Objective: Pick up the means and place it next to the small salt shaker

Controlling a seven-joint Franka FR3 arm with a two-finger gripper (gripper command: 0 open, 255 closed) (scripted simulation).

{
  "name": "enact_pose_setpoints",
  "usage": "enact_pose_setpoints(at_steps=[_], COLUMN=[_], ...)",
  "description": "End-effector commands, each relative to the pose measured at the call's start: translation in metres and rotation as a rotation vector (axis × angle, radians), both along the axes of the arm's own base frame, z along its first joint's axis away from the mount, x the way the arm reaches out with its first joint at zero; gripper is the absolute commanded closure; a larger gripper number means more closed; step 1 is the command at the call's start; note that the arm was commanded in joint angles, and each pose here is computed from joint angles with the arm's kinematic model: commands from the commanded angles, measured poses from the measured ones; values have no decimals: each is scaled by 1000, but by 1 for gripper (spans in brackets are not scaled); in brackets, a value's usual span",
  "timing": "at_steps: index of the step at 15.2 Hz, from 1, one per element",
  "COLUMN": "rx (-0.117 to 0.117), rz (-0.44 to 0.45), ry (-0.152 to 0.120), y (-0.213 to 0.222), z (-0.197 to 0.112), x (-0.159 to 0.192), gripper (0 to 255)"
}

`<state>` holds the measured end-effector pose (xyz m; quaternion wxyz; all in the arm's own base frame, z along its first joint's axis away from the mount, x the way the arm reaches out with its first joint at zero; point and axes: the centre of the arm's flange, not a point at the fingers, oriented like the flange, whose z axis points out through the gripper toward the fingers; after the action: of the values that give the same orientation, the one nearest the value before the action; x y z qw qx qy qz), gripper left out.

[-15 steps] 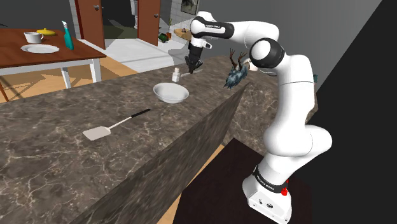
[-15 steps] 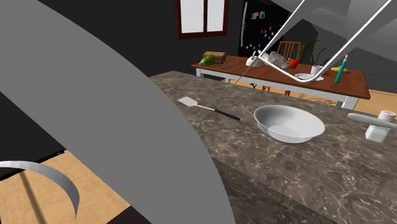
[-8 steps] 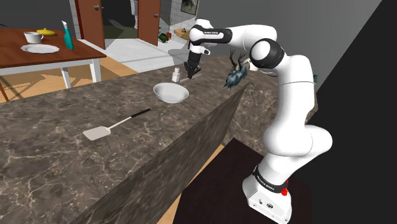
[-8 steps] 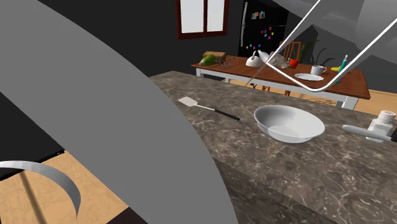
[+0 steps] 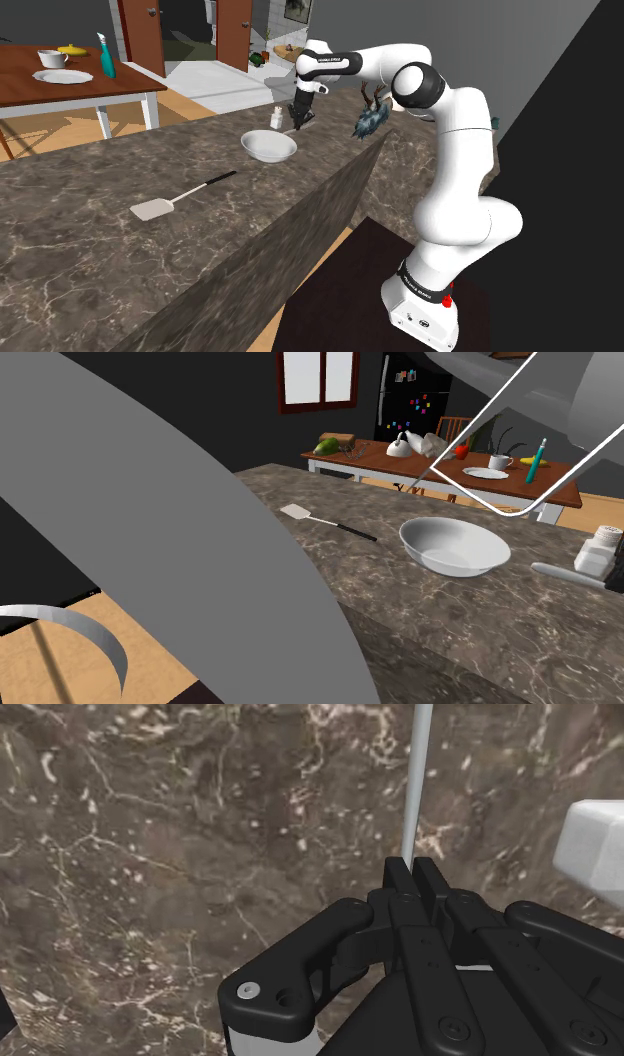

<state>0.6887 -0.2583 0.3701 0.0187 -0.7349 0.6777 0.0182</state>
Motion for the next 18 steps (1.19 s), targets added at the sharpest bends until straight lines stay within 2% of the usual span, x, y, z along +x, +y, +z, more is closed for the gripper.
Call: enact_pose_setpoints(at_steps=[1,5,6,11,15,18], rx=[0,0,0,0,0,0], rz=[0,0,0,0,0,0], ry=[0,0,0,0,0,0], y=[0,0,0,0,-3,-3], z=[-1,-1,-1,-1,49,49], x=[0,0,0,0,0,0], gripper=[255,255,0,0,0,0])
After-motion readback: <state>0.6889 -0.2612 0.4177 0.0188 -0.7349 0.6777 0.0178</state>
